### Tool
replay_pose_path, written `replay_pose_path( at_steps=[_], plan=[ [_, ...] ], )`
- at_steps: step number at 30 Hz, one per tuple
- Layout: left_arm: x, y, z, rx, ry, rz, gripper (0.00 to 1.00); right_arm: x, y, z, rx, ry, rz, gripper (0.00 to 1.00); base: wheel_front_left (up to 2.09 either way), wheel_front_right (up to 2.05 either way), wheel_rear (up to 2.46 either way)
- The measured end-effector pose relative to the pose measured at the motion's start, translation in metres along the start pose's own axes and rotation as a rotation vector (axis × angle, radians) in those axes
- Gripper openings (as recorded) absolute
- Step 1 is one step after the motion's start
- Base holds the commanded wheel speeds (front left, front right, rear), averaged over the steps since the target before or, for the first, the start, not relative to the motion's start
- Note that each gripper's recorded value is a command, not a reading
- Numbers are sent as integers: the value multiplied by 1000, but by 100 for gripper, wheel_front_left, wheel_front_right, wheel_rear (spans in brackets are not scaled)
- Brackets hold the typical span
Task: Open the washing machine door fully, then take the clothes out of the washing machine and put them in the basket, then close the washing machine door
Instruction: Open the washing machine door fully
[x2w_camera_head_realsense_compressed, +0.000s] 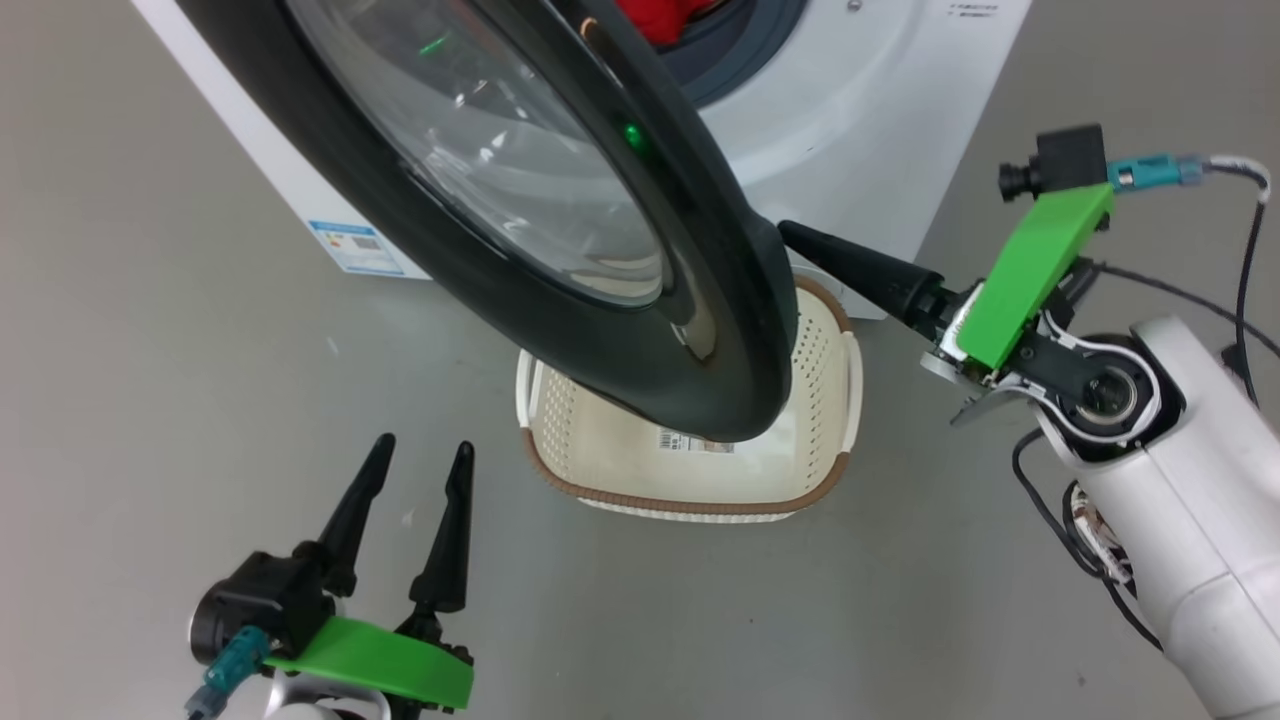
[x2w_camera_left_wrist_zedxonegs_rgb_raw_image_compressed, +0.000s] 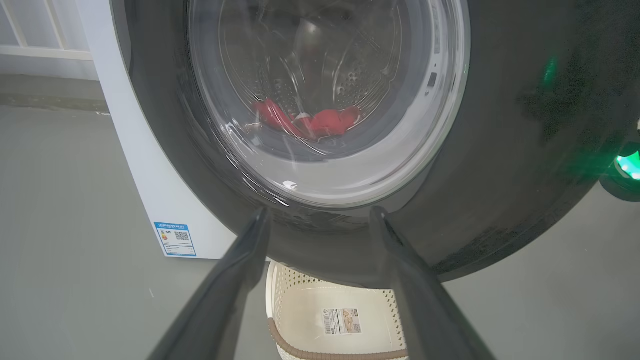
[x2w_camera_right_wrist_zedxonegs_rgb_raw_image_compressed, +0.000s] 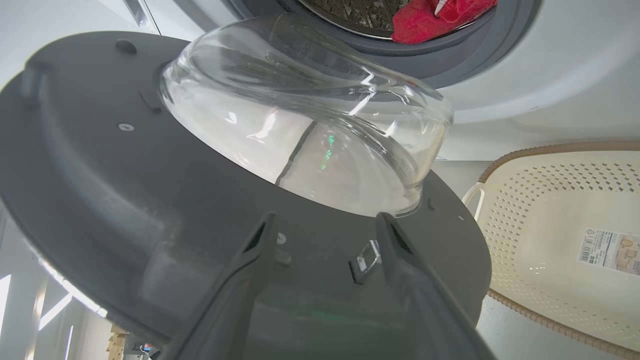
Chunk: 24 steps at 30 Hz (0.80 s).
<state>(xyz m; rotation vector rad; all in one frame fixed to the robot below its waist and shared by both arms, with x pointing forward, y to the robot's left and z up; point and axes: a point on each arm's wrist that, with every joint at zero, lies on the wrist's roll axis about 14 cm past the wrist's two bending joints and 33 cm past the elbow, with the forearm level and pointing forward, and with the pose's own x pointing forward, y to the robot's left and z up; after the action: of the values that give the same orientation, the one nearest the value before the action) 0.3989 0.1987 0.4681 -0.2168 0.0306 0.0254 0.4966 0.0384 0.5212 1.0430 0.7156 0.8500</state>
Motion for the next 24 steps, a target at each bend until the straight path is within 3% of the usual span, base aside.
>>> replay_pose_path(
  at_steps=[18,21,24],
  plan=[
    [-4,-7,-3,-1,11,-30,100,-88,-71,-9,26,-289,-238,100,0,0,0],
    [-7,-5,-5,0,16,-28,100,-107,-84,-10,9,-338,-293,100,0,0,0],
    [-8,-4,-5,-2,16,-23,100,-122,-96,-14,-78,-353,-364,100,0,0,0]
  ],
)
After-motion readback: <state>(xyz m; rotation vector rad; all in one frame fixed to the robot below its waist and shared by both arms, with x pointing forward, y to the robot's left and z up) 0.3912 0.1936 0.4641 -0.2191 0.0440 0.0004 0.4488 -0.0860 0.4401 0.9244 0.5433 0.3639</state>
